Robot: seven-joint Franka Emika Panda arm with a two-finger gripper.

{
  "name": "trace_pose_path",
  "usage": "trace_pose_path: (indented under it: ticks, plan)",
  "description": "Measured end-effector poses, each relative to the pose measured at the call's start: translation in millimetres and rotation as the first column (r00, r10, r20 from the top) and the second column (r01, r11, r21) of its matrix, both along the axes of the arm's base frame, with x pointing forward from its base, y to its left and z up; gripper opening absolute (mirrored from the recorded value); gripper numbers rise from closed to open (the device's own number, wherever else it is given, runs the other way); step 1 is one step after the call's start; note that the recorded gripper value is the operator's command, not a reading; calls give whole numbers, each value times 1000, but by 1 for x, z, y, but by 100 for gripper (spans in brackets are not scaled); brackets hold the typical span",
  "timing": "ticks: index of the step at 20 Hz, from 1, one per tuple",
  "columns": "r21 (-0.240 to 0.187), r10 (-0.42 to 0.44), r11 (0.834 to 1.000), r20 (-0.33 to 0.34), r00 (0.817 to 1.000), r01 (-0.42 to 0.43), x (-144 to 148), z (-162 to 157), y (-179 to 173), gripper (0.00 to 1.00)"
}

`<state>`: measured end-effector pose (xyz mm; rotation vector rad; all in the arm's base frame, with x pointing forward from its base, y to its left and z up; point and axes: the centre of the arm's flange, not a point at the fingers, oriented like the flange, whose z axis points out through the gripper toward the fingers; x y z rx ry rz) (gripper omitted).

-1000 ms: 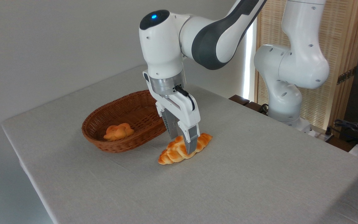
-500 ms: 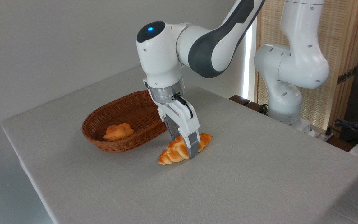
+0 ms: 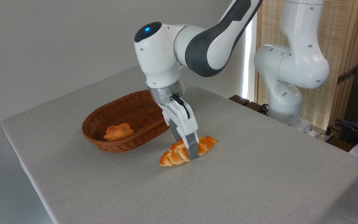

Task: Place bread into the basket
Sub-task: 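Close the gripper on the middle of the braided loaf, then lift the loaf and carry it over the basket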

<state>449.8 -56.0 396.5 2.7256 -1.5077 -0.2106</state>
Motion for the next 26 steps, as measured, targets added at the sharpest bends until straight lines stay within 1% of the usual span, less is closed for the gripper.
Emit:
trace_pose_path:
  ticks: [4, 7, 11, 13, 16, 18, 20, 21, 22, 23, 24, 25, 26]
  plan:
    - [1, 0, 1000, 4, 1000, 0, 1, 1, 0, 21]
    - [-1, 1, 1000, 26, 1000, -1, 7, 13, 0, 21]
    - [-7, 7, 1000, 15, 1000, -7, 16, 41, -1, 22]
    - [-23, 17, 1000, 2, 1000, -17, 18, 57, -3, 22]
    - [-36, 21, 999, -25, 999, -21, 21, 87, -6, 32]
    - [-42, 0, 999, -31, 1000, -1, 21, 111, -22, 32]
    - [-29, -23, 999, -2, 1000, 23, 17, 128, -61, 32]
    - [-24, -25, 999, 5, 1000, 25, 16, 130, -72, 36]
    - [-15, -31, 999, 13, 999, 31, 11, 133, -92, 41]
    - [-10, -38, 999, 17, 999, 38, 8, 133, -105, 66]
    - [-3, -55, 998, 24, 998, 55, 2, 130, -130, 78]
    - [-1, -61, 998, 27, 998, 61, 0, 128, -138, 100]
    - [-2, -58, 998, 36, 998, 58, 0, 123, -151, 100]
